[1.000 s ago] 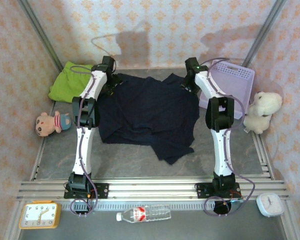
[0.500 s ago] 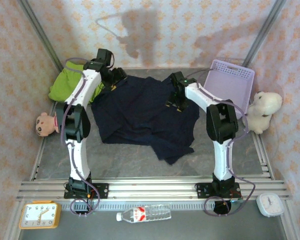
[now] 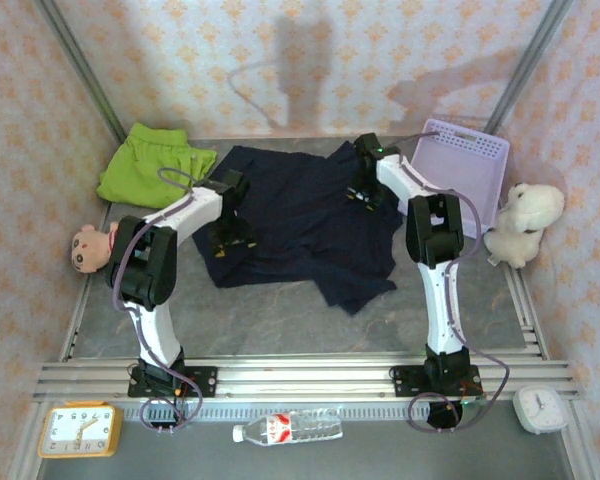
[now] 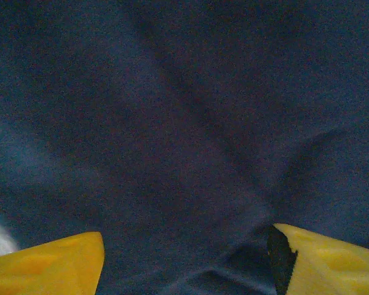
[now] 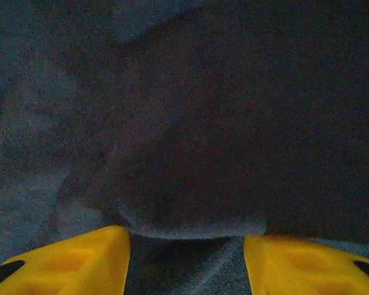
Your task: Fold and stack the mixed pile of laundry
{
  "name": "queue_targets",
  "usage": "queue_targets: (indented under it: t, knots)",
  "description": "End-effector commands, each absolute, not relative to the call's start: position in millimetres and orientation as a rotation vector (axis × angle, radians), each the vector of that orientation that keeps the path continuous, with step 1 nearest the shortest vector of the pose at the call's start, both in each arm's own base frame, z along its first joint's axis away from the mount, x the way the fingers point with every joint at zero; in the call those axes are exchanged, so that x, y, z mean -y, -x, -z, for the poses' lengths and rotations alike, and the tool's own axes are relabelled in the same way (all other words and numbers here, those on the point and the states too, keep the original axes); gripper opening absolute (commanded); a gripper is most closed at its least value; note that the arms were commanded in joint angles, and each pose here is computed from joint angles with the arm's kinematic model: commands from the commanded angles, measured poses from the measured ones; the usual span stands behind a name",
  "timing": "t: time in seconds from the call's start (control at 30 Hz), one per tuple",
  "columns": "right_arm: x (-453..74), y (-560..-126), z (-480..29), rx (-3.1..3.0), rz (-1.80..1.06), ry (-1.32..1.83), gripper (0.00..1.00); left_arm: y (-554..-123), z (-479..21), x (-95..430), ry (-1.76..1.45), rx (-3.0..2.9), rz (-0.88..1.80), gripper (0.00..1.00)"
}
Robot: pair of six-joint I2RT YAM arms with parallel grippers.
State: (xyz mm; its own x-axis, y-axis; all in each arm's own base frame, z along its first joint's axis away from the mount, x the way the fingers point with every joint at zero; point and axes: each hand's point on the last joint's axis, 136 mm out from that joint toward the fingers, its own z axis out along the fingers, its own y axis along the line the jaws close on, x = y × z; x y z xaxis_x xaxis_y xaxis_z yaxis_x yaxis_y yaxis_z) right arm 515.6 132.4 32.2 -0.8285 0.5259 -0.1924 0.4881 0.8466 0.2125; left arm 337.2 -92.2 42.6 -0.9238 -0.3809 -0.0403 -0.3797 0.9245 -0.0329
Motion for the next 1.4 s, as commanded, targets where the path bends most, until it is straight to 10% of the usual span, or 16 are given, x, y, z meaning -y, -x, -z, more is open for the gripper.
queue_targets:
  t: [0.0,0.4,0.6,1.37]
  knots:
    - [-120,-520,-28,-2.794,-0.143,-0.782,0.52,-335,-53,78,0.665,-2.957,-0.052,0.7]
    - [-119,-501,-18,-2.838,-0.132,-0.776,0.52,-352,-53,86,0.739,-2.898,-0.01,0.42]
    - [-122,-498,-12,-2.853,-0.161,-0.794,0.52,-350,-70,109,0.575,-2.874,-0.015,0.58]
    - [-120,-494,-9,-2.873,-0.144,-0.792,0.52,-338,-34,136,-0.06,-2.986,-0.314,0.56]
